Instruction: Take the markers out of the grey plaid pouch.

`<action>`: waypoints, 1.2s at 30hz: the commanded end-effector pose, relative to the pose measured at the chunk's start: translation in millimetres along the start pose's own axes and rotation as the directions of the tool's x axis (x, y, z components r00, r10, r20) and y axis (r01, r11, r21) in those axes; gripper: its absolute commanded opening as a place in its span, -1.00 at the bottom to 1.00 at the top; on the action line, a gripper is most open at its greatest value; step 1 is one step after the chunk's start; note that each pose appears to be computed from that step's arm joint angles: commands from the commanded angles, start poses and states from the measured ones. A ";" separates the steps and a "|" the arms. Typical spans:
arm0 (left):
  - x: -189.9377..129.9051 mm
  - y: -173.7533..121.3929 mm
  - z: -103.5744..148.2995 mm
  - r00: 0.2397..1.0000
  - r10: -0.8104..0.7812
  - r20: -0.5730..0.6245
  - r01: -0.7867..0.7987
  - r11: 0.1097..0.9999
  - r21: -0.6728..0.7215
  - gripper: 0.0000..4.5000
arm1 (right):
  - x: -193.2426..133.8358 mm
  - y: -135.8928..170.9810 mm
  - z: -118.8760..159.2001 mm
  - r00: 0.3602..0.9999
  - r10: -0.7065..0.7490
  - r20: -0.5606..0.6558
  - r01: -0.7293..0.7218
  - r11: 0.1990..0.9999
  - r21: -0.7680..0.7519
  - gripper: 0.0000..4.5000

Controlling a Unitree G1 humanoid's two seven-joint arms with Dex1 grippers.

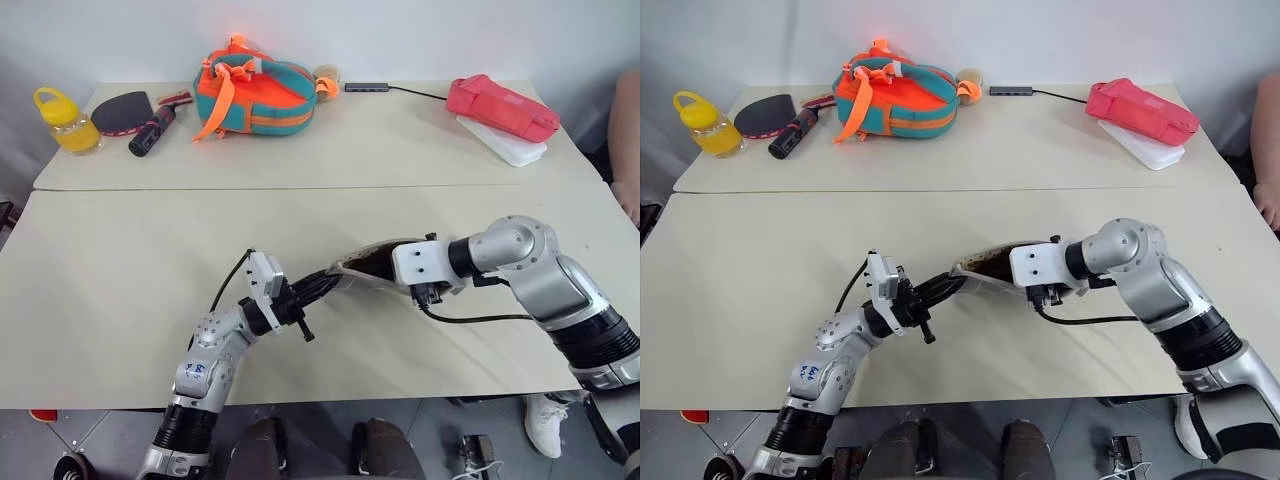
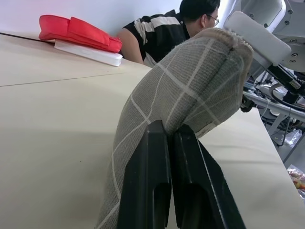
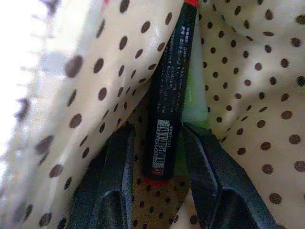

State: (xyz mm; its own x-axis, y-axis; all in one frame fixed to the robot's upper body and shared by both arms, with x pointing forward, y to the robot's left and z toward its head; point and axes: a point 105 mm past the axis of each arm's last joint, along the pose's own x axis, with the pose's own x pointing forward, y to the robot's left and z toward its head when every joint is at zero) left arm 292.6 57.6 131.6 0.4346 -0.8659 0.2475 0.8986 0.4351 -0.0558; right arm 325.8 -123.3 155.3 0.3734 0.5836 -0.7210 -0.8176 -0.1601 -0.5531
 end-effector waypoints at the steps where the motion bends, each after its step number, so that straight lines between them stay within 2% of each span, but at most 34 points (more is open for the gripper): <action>1: 3.5 -5.3 11.8 0.999 -0.022 0.047 0.021 0.999 0.025 -1.00 | 8.7 4.4 -4.2 1.000 0.010 -0.016 -0.010 1.000 0.000 -0.30; 6: 3.7 -5.4 11.9 0.999 -0.022 0.047 0.020 0.999 0.025 -1.00 | 18.4 4.6 -6.5 1.000 0.006 -0.021 -0.005 1.000 0.009 -0.30; 9: 4.2 -5.7 11.7 0.999 -0.022 0.046 0.021 0.999 0.027 -1.00 | 18.7 5.6 -5.6 1.000 0.015 -0.012 -0.015 1.000 0.013 -0.56; 10: 4.2 -5.7 11.9 0.999 -0.022 0.047 0.021 0.999 0.027 -1.00 | 17.8 3.2 -4.2 1.000 0.001 -0.003 -0.001 1.000 0.019 -0.71; 11: 4.0 -5.6 11.8 0.999 -0.022 0.047 0.020 0.999 0.028 -1.00 | 15.0 0.0 -4.3 1.000 -0.014 -0.005 0.014 1.000 0.011 -0.75; 19: -1.1 -1.9 11.0 1.000 -0.015 0.026 0.013 0.998 0.062 -1.00 | -31.5 -16.3 20.2 0.993 -0.068 0.094 0.068 0.998 0.010 -0.75; 22: -3.0 0.7 12.3 1.000 -0.020 0.015 0.018 0.995 0.100 -1.00 | -53.0 -21.0 21.7 0.992 -0.085 0.097 0.083 0.996 0.016 -0.75; 30: -18.2 21.8 31.6 1.000 0.029 -0.013 -0.025 0.972 0.234 -1.00 | -74.9 -39.5 32.4 0.966 -0.188 0.177 0.183 0.982 0.049 -0.75; 36: -45.6 48.4 47.0 0.993 0.118 -0.026 -0.104 0.946 0.308 -1.00 | -93.7 -50.0 31.5 0.946 -0.250 0.207 0.238 0.968 0.079 -0.75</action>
State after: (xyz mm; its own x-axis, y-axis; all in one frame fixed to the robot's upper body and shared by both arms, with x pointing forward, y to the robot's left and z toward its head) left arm 313.1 121.5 153.6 0.5339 -0.8247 0.1866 0.8058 0.5631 0.1831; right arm 319.6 -139.1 242.3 0.4237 0.7531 -0.5033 -0.7841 0.0267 -0.6201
